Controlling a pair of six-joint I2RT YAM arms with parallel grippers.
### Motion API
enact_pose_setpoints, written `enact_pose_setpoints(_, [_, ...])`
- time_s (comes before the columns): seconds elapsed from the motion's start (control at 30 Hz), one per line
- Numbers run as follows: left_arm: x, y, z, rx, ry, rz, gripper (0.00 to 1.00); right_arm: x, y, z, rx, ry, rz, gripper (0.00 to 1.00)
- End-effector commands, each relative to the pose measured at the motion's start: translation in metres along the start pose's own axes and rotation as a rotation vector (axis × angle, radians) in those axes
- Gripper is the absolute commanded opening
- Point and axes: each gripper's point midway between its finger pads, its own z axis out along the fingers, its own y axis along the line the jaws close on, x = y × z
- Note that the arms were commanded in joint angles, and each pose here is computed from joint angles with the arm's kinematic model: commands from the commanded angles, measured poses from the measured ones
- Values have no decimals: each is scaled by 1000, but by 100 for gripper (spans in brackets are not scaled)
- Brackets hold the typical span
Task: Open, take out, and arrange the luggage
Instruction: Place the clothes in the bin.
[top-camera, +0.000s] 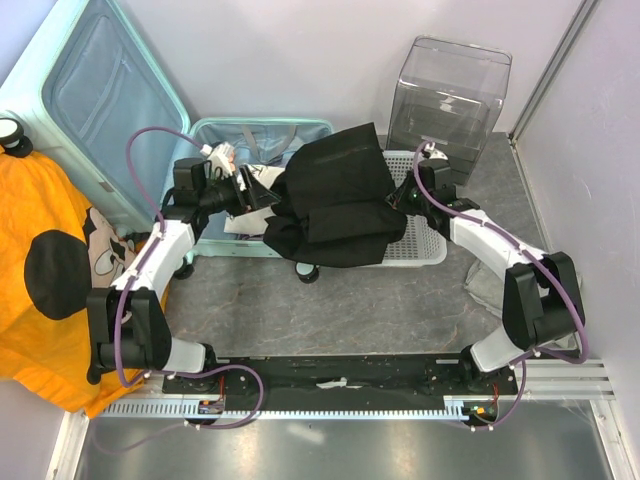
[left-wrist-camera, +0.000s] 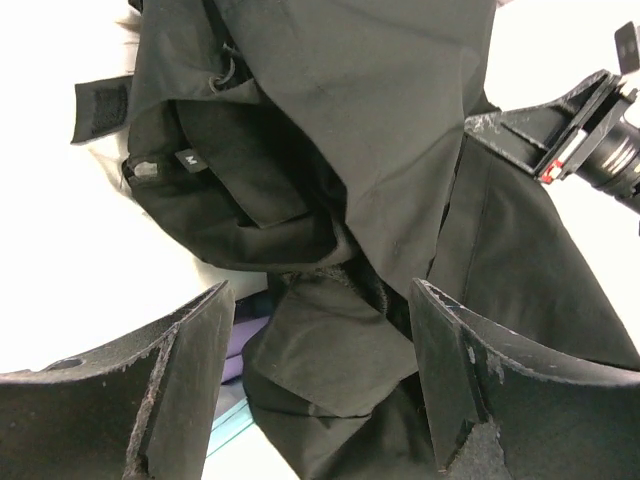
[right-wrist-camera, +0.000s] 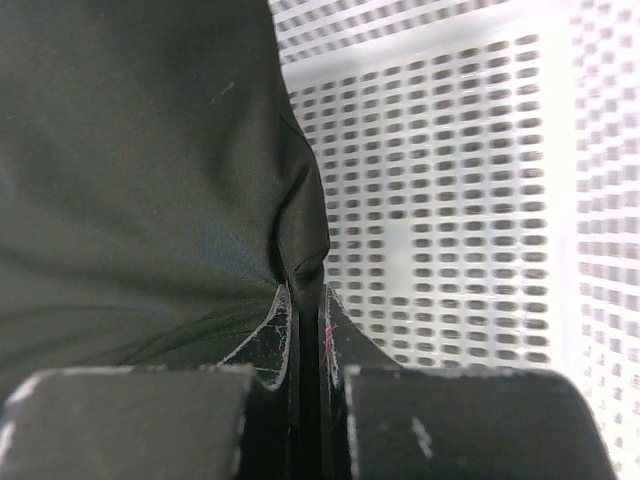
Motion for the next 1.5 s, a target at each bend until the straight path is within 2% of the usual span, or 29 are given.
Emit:
enact_pose_setpoints(0.0, [-14,-14,8,5,-20,101,77,-23,-81,-21,292,-92,-41,0])
enact_pose_setpoints(0.37, [-15,-38,16,28,7,97,77,-18,-129,-28,448,-84,-73,0])
enact_pose_setpoints(0.73, [-32,-54,0,19,-35,137,77,-33,-139,-43,517,-129,-93,0])
enact_pose_setpoints(0.93, [-31,-46,-10,-50,-48,181,77,-37,-141,-49,541,-125,-109,0])
enact_pose_setpoints(1.2, [-40,-38,-29,-150,-119,263,78,-64,-117,-68,479,-196,-98,0])
enact_pose_setpoints(1.33, [-37,-34,-28,-160,-115,266,79,-76,-125,-81,550,-230,-124,0])
enact_pose_setpoints(1.47, [-34,-31,-27,-163,-104,263,79,-70,-138,-79,609,-204,-153,0])
